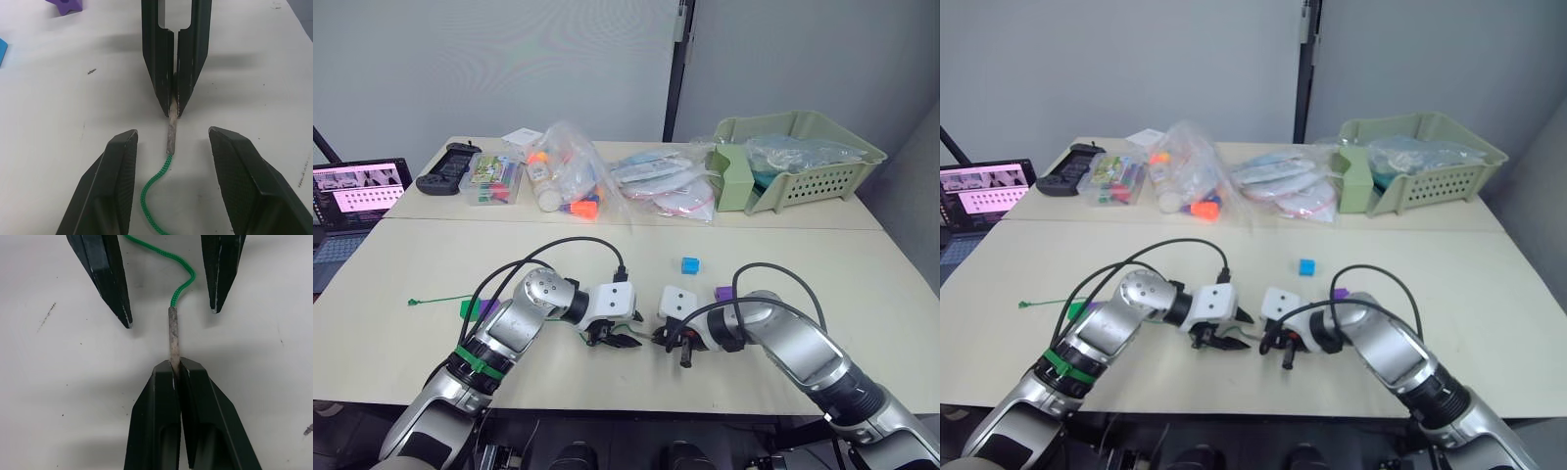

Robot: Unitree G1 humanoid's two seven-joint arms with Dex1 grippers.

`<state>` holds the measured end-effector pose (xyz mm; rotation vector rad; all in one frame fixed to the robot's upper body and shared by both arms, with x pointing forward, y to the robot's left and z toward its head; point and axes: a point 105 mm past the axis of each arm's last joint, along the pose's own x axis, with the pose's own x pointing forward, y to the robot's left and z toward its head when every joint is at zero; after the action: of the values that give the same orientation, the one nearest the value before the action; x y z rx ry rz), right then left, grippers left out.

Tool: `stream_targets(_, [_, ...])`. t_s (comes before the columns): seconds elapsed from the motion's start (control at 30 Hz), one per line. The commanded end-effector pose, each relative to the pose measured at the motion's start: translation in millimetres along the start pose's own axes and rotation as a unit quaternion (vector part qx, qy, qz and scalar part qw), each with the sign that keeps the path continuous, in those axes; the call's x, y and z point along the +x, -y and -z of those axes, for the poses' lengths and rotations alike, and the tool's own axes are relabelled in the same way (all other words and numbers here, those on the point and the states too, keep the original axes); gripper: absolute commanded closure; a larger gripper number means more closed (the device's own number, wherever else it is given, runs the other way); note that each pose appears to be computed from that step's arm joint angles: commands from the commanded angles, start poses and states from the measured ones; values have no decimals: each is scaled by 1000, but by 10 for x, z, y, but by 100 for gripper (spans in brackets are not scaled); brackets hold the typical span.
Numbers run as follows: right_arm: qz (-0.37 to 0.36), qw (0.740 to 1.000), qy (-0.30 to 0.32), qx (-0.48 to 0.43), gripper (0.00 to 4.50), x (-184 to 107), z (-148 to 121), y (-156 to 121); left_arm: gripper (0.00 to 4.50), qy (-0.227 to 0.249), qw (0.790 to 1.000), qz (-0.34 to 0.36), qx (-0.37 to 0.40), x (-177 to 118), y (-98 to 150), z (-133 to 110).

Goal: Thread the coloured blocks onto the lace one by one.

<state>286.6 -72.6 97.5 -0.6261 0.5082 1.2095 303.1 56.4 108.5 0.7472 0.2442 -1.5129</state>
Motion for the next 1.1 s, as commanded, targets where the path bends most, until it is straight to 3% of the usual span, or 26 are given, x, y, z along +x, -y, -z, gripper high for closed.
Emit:
stream_targets(0.03, [15, 1000, 9, -12, 450, -84, -86, 48, 279, 1, 1000, -2, 7, -5, -7, -19])
stream_targets(0.2, [16, 1000, 8, -11, 450, -89, -88, 54, 448, -1, 1000, 2, 6, 7, 6, -4])
stream_targets(0.7, [24, 999, 35, -8, 450, -114, -172, 52, 448, 16, 1000, -8, -4, 14, -37, -14])
stream_targets(0.73, [28, 999, 44, -4, 379, -141, -192, 50, 450, 16, 1000, -8, -5, 9, -38, -12])
stream_targets(0.77, [30, 998, 50, -1, 359, -160, -204, 47, 450, 16, 1000, -8, -5, 6, -39, -11])
stream_targets(0.97, [99, 990, 84, 52, 133, -507, -132, 19, 450, 14, 1000, -20, -8, -89, -75, 14])
stream_targets(1.03, [125, 982, 109, 88, 79, -627, -106, -32, 450, 16, 999, -26, -13, -123, -85, 19])
stream_targets(1.1, [156, 972, 128, 118, 79, -704, -72, -62, 450, 19, 999, -30, -16, -148, -88, 23])
